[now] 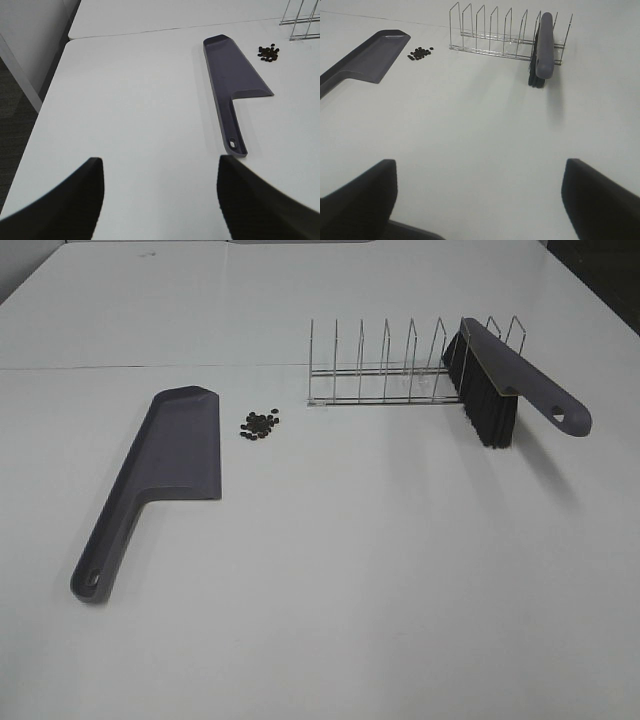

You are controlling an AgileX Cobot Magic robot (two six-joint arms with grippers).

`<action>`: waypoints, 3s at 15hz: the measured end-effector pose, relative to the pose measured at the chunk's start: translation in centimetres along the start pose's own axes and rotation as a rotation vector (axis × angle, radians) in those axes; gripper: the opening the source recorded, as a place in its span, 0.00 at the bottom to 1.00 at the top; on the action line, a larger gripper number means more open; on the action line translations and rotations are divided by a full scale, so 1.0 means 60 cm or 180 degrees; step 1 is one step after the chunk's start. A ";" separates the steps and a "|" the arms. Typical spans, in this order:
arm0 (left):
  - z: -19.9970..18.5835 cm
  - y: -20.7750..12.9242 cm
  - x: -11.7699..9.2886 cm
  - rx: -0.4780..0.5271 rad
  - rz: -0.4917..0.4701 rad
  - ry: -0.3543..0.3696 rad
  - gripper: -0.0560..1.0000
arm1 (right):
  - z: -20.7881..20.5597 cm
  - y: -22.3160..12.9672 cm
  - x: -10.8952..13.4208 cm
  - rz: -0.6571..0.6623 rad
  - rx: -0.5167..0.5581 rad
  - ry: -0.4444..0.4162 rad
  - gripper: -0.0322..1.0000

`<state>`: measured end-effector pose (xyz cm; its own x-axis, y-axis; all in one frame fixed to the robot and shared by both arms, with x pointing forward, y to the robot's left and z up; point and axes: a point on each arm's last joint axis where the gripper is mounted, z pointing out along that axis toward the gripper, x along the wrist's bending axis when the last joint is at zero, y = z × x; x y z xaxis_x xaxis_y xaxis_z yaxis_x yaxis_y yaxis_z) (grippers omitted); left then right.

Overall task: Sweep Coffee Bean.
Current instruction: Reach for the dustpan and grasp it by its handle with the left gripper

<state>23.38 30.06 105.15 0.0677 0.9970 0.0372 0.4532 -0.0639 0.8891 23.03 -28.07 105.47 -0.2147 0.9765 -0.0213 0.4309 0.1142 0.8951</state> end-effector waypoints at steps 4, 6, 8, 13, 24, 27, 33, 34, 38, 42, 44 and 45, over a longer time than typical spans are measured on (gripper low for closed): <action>0.000 0.000 0.000 0.0000 0.0000 0.0000 0.62 | 0.000 0.000 0.000 0.0000 0.0000 0.0000 0.77; 0.000 0.000 0.000 0.0000 0.0000 0.0000 0.62 | 0.000 0.000 0.000 0.0000 0.0000 0.0000 0.77; 0.000 0.000 0.000 0.0000 0.0000 0.0000 0.62 | 0.000 0.000 0.000 0.0000 0.0000 0.0000 0.77; 0.000 0.000 0.000 0.0000 0.0000 0.0000 0.62 | 0.000 0.000 0.000 0.0000 0.0000 0.0000 0.77; 0.000 0.000 0.000 0.0000 0.0000 0.0000 0.62 | 0.000 0.000 0.000 0.0000 0.0000 0.0000 0.77; 0.000 0.000 0.000 0.0000 0.0000 0.0000 0.62 | 0.000 0.000 0.000 0.0000 0.0000 0.0000 0.77; 0.000 0.000 0.000 0.0000 0.0000 0.0000 0.62 | 0.000 0.000 0.000 0.0000 0.0000 0.0000 0.77; 0.000 0.000 0.000 0.0000 0.0000 0.0000 0.62 | 0.000 0.000 0.000 0.0000 0.0000 0.0000 0.77; 0.000 0.000 0.000 0.0000 0.0000 0.0000 0.62 | 0.000 0.000 0.000 0.0000 0.0000 0.0000 0.77; 0.000 0.000 0.000 0.0000 0.0000 0.0000 0.62 | 0.000 0.000 0.000 0.0000 0.0000 0.0000 0.77; 0.000 0.000 0.000 0.0000 0.0000 0.0000 0.62 | 0.000 0.000 0.000 0.0000 0.0000 0.0000 0.77; 0.000 0.000 0.000 0.0000 0.0000 0.0000 0.62 | 0.000 0.000 0.000 0.0000 0.0000 0.0000 0.77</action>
<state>23.38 30.06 105.15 0.0677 0.9970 0.0372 0.4532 -0.0639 0.8891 23.03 -28.07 105.47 -0.2147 0.9765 -0.0213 0.4309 0.1142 0.8951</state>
